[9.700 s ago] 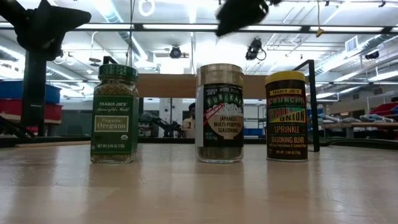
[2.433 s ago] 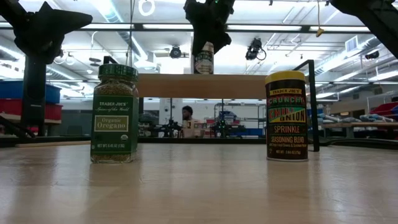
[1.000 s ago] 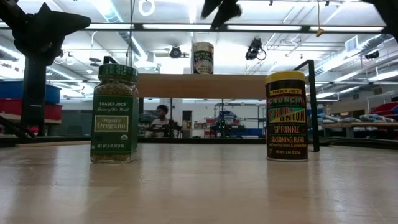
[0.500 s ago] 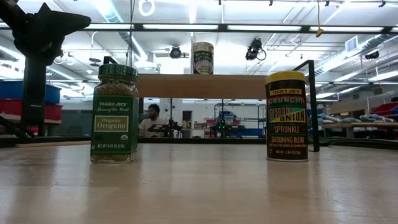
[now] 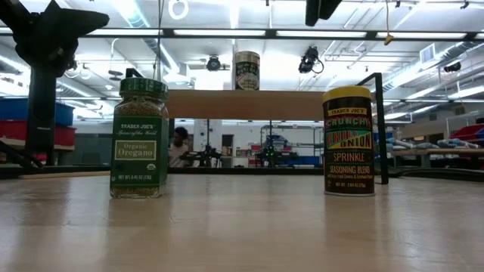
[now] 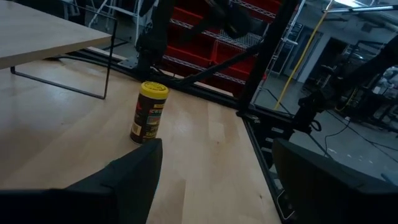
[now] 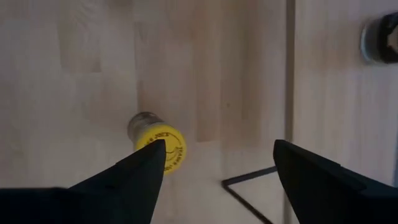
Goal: Shelf spices
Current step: Put the yellow seasoning bottle on the shelf, then put the green seasoning bottle on the shelf
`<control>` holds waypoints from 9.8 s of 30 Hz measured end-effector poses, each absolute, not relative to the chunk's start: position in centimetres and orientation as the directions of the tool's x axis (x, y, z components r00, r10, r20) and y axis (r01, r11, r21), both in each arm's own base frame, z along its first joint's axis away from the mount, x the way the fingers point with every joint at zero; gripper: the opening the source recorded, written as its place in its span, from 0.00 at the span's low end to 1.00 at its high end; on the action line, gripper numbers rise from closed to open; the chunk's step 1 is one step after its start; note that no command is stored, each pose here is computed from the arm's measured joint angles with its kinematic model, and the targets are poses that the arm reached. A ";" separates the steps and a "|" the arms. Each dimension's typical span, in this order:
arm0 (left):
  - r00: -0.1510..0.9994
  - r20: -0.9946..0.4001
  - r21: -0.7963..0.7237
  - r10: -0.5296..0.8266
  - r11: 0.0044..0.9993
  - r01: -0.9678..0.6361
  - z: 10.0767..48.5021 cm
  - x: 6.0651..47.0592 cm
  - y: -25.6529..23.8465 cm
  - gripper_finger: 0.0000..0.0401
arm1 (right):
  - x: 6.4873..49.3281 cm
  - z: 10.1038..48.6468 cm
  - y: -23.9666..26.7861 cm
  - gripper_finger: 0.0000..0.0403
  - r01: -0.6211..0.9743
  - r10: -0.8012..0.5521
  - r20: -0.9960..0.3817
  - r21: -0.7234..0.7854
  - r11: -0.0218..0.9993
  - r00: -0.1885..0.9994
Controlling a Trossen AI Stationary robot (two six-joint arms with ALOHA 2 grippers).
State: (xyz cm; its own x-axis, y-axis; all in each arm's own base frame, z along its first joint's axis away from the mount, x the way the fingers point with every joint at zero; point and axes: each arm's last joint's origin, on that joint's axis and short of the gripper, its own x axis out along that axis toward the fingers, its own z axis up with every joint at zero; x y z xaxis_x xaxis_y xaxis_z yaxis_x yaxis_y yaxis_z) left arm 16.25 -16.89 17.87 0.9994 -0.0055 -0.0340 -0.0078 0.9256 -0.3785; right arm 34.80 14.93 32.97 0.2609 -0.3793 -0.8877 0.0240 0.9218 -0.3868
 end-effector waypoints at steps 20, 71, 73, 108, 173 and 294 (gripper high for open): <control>0.999 -0.031 -0.384 -0.016 0.923 0.003 17.9 16.2 -16.9 0.77 | 35.0 29.5 13.5 0.88 0.086 -0.249 -0.967 -0.245 0.966 0.050; 0.999 -0.036 -0.378 -0.015 0.926 0.000 17.9 16.2 -16.9 0.77 | 36.7 32.9 10.8 0.53 0.023 0.022 -0.992 0.025 0.999 0.124; 0.999 -0.036 -0.378 -0.014 0.926 0.000 17.9 16.3 -16.9 0.77 | 36.5 35.5 10.1 0.53 0.034 -0.009 -0.981 -0.003 0.999 0.195; 0.999 -0.053 -0.356 -0.012 0.934 -0.007 17.6 16.2 -16.9 0.77 | 32.7 39.3 -12.2 0.53 0.525 -0.135 -0.953 0.030 0.851 0.273; 0.998 -0.056 -0.355 -0.012 0.935 -0.008 17.6 16.2 -16.9 0.77 | 33.5 41.3 -7.9 0.76 0.374 -0.378 -0.881 -0.261 0.890 0.285; 0.486 -0.816 0.298 0.312 0.948 -0.109 41.6 27.1 -2.1 0.48 | 22.8 45.4 15.1 0.76 0.124 -0.374 -0.602 -0.414 0.902 0.706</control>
